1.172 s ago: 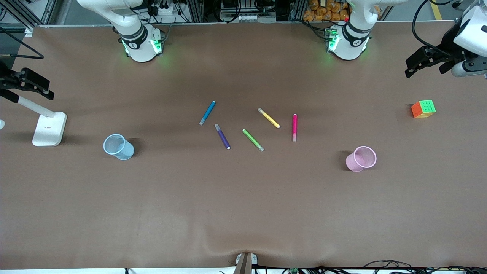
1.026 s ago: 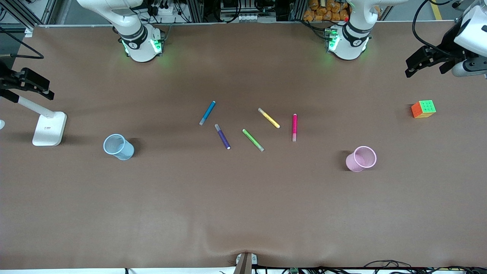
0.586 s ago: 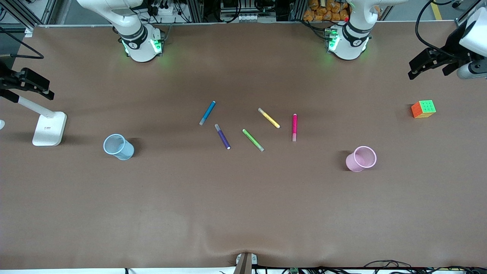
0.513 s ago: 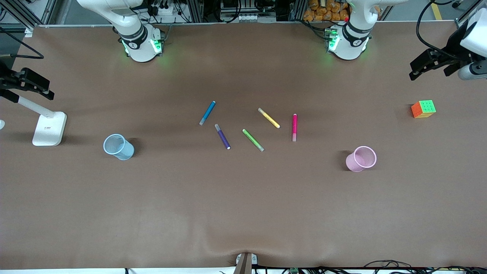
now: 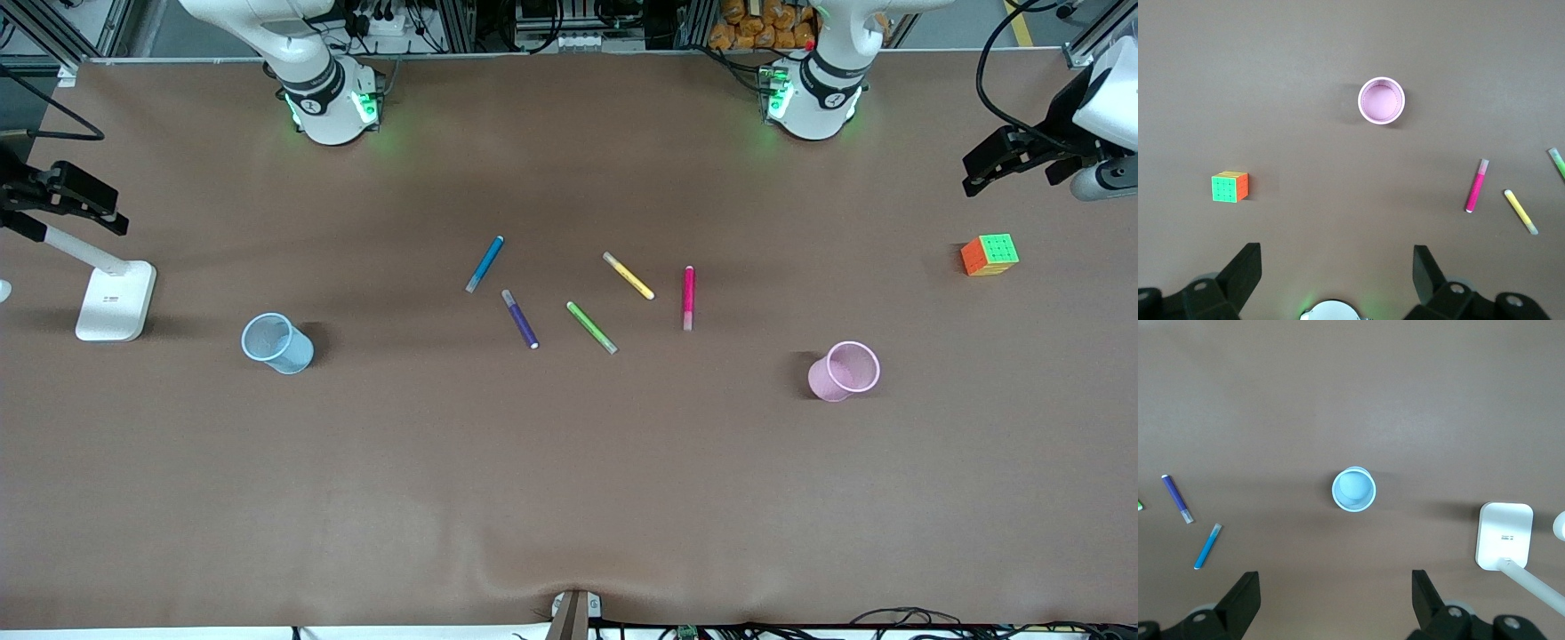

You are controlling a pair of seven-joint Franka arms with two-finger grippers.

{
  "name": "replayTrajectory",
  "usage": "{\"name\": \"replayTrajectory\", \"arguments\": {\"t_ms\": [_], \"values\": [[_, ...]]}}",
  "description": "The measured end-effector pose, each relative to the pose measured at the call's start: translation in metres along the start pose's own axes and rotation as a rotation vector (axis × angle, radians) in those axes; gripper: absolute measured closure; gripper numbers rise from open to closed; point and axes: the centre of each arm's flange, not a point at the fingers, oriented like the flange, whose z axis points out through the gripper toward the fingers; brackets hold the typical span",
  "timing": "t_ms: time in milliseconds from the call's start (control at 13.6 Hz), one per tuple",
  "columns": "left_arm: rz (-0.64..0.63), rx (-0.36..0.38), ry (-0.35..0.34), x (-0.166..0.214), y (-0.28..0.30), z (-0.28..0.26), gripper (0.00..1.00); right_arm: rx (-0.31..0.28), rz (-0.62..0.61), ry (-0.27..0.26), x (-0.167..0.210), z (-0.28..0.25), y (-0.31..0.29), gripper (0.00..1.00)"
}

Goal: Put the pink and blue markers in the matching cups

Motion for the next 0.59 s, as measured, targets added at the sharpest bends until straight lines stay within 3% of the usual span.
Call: {"name": "replayTrajectory", "arguments": {"t_ms": [586], "values": [[0.004,0.001,-0.004,0.0,0.0005,0.0008,0.0,0.0,0.0,-0.002,-0.0002,0.0002,0.0,0.0]]}}
